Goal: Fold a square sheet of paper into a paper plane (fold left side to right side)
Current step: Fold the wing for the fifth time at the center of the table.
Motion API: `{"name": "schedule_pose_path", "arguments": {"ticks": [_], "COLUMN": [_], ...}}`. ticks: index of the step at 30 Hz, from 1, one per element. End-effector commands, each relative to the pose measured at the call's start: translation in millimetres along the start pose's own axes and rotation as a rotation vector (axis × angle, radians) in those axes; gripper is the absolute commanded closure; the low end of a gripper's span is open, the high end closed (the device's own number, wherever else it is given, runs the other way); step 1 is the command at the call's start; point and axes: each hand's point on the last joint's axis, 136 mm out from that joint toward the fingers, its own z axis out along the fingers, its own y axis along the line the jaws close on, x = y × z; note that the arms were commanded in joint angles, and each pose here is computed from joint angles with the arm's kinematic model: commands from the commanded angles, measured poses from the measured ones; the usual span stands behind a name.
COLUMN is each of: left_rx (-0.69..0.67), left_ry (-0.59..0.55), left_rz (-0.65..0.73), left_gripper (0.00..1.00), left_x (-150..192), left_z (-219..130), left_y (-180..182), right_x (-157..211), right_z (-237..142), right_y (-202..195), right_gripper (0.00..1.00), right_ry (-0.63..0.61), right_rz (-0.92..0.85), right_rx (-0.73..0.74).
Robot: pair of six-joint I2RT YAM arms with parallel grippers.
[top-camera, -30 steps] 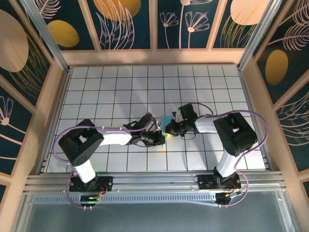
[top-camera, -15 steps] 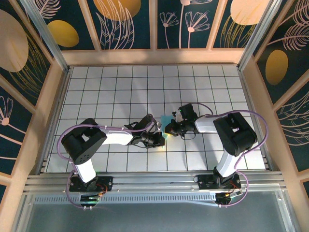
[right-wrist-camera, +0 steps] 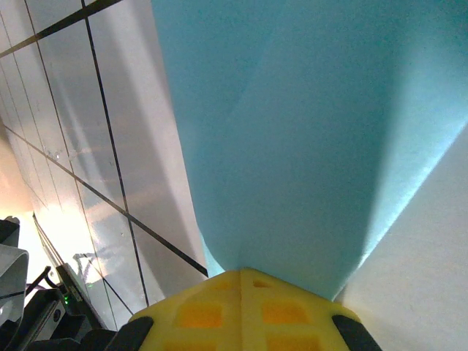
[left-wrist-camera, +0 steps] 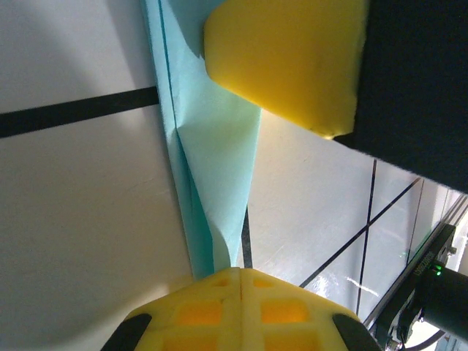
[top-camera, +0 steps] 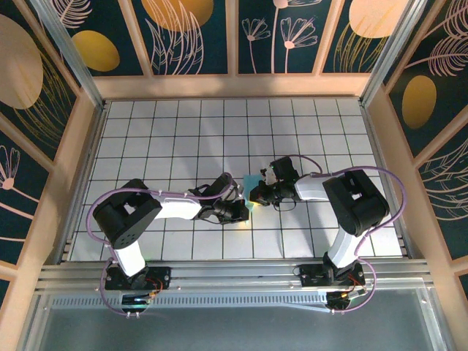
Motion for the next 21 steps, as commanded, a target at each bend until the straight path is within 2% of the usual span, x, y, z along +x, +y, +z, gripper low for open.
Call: {"name": "schedule_pose_path", "arguments": {"ticks": [1, 21], "left_rx": [-0.037, -0.091], "left_ry": [0.031, 0.045], "left_rz": [-0.012, -0.016], "left_gripper": [1.0, 1.0], "left_x": [7.9, 21.1], "left_z": [4.1, 1.1], "left_y": [10.9, 31.8], "right_x": [25.0, 23.4], "right_z": [8.9, 9.4], "right_y": [-61.9, -60.8], "right_gripper": [1.0, 1.0], "right_ry": [0.054, 0.06], "right_rz": [0.092, 0.088], "right_rx": [0.226, 0.231]}}
